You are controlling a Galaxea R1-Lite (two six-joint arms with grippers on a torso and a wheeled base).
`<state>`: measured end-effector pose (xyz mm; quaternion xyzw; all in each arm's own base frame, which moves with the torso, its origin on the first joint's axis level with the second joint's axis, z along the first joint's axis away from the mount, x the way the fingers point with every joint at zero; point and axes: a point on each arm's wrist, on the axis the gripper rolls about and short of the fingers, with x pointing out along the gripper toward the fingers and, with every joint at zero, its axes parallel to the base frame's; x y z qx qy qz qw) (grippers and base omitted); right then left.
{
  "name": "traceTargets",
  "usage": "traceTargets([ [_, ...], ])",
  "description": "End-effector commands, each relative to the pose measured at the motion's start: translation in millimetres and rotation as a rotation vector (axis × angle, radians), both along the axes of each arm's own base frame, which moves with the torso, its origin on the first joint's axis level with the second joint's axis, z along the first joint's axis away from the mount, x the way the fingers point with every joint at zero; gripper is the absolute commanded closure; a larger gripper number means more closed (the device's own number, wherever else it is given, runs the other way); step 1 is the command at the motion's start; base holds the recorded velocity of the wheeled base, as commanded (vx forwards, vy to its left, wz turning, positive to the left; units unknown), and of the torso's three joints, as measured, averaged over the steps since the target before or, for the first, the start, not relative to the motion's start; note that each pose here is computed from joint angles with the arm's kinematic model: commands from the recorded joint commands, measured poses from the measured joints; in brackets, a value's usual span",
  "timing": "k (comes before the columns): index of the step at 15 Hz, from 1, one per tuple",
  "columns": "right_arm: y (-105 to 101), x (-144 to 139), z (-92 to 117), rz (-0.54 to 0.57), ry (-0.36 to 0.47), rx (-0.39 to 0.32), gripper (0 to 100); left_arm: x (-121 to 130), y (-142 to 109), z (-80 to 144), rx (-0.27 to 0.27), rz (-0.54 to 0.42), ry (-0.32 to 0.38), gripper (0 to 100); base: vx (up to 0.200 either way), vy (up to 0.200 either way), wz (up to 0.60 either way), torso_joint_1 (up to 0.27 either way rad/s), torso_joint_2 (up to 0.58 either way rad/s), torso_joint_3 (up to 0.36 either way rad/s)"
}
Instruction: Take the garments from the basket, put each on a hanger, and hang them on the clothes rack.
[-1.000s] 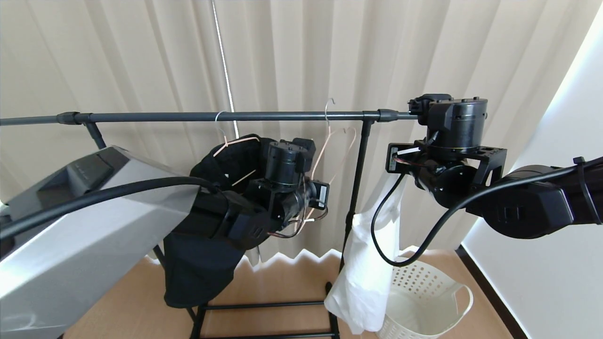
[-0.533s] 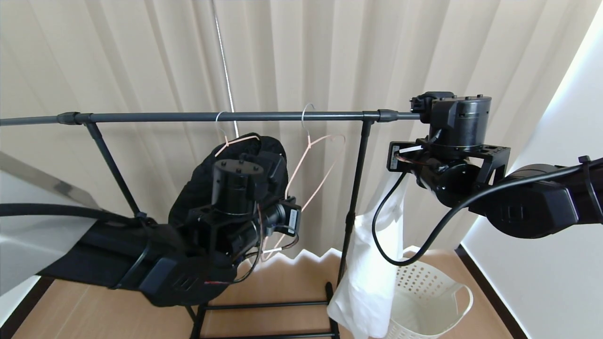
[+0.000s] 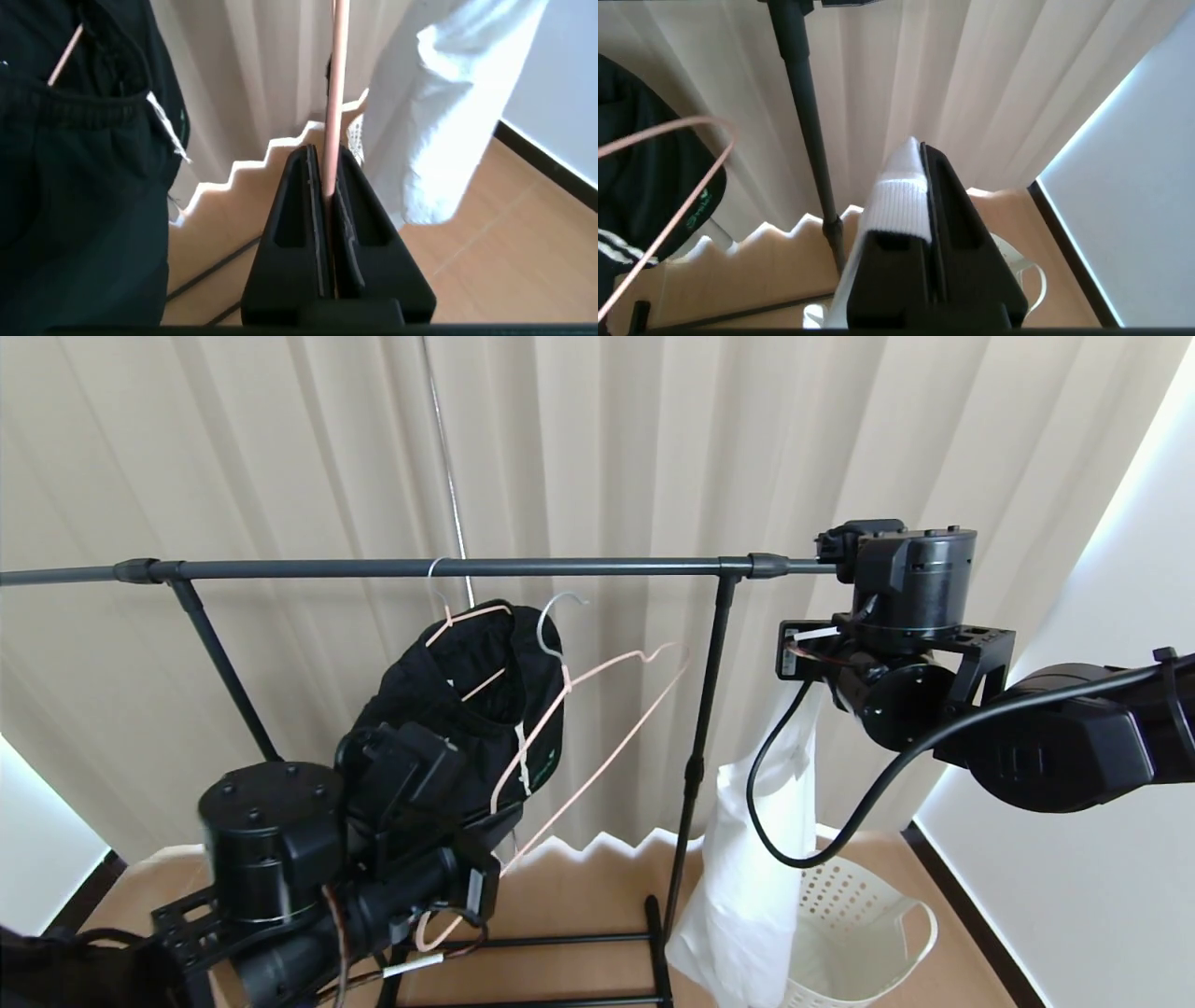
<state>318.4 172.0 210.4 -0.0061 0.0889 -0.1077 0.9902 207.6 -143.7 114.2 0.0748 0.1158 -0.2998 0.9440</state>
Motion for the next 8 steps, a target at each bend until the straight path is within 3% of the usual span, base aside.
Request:
traceTargets([
  [1, 0, -1, -1, -0.020, 0.001, -0.014, 100, -22, 24, -3, -0.011, -0.043, 0.009, 100, 0.000, 0.000, 0.00, 0.000, 0.00, 0.000],
  [3, -1, -2, -3, -0.054, 0.009, -0.043, 100, -31, 33, -7, -0.024, -0.130, 0.032, 100, 0.000, 0.000, 0.00, 0.000, 0.00, 0.000],
  [5, 2, -3, -3, -0.054, 0.006, -0.045, 100, -32, 35, -6, -0.008, -0.155, 0.010, 100, 0.000, 0.000, 0.00, 0.000, 0.00, 0.000],
  [8, 3, -2, -6, -0.054, 0.003, -0.042, 100, -38, 36, -10, -0.013, -0.218, 0.040, 100, 0.000, 0.000, 0.00, 0.000, 0.00, 0.000],
])
